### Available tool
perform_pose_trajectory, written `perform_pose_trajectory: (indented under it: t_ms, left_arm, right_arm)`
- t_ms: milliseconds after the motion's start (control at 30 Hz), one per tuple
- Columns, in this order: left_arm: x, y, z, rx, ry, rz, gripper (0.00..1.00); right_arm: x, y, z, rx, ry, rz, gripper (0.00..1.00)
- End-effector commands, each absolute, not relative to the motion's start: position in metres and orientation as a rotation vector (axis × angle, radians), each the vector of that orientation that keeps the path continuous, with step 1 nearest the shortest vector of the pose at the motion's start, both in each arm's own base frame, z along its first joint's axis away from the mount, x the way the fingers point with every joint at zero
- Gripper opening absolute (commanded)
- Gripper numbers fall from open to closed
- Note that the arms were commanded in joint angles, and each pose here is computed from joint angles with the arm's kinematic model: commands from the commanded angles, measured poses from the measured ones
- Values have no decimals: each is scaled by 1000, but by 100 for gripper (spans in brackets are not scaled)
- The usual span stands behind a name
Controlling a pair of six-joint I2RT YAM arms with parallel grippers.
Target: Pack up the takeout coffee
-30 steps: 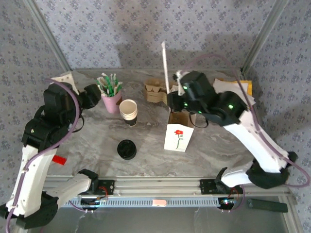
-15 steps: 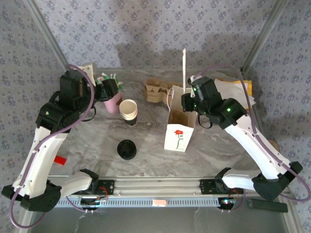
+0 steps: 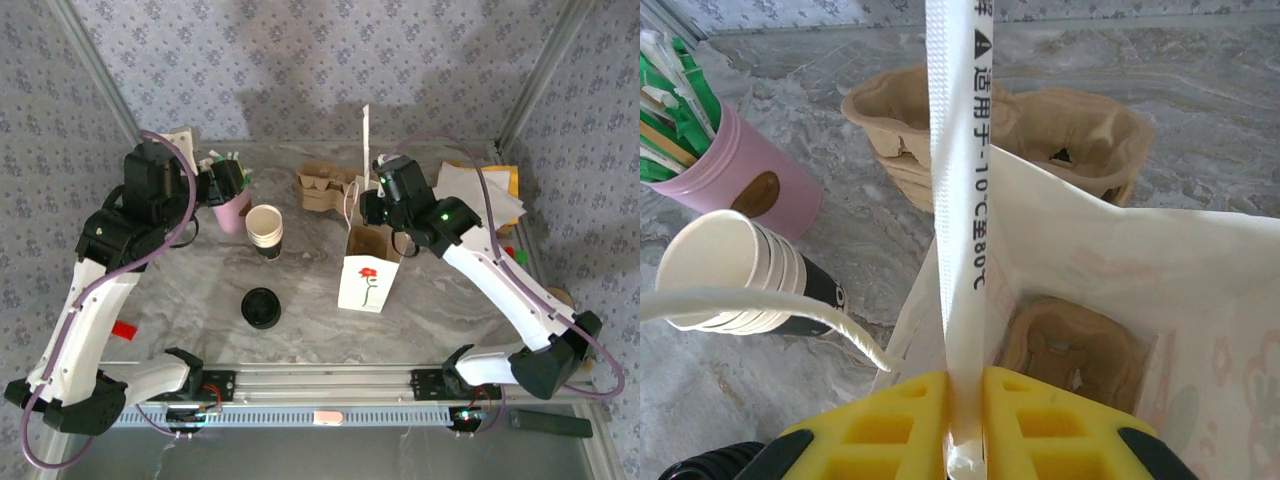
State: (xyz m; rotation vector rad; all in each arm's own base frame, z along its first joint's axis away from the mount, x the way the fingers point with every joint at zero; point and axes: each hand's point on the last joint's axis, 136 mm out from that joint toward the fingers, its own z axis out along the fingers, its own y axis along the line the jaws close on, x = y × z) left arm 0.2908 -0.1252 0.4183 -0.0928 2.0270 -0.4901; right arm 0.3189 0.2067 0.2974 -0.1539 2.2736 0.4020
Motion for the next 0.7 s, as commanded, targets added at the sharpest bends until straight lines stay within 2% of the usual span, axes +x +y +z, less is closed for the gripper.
perform_pose_trajectory:
  t_ms: [0, 133, 400, 667]
  left_arm:
    - [290, -123, 426, -77, 1988, -468, 68]
    - [290, -120, 427, -82, 1981, -453, 68]
    - [289, -114, 432, -96, 1962, -428, 68]
    - [290, -111, 434, -103, 1951, -416, 69]
  right_arm:
    - [323, 209, 293, -128, 2281, 418, 18]
    - [323, 209, 292, -131, 2287, 418, 22]
    - [321, 209, 284, -136, 2318, 409, 22]
    - [318, 205, 277, -157, 2356, 377, 16]
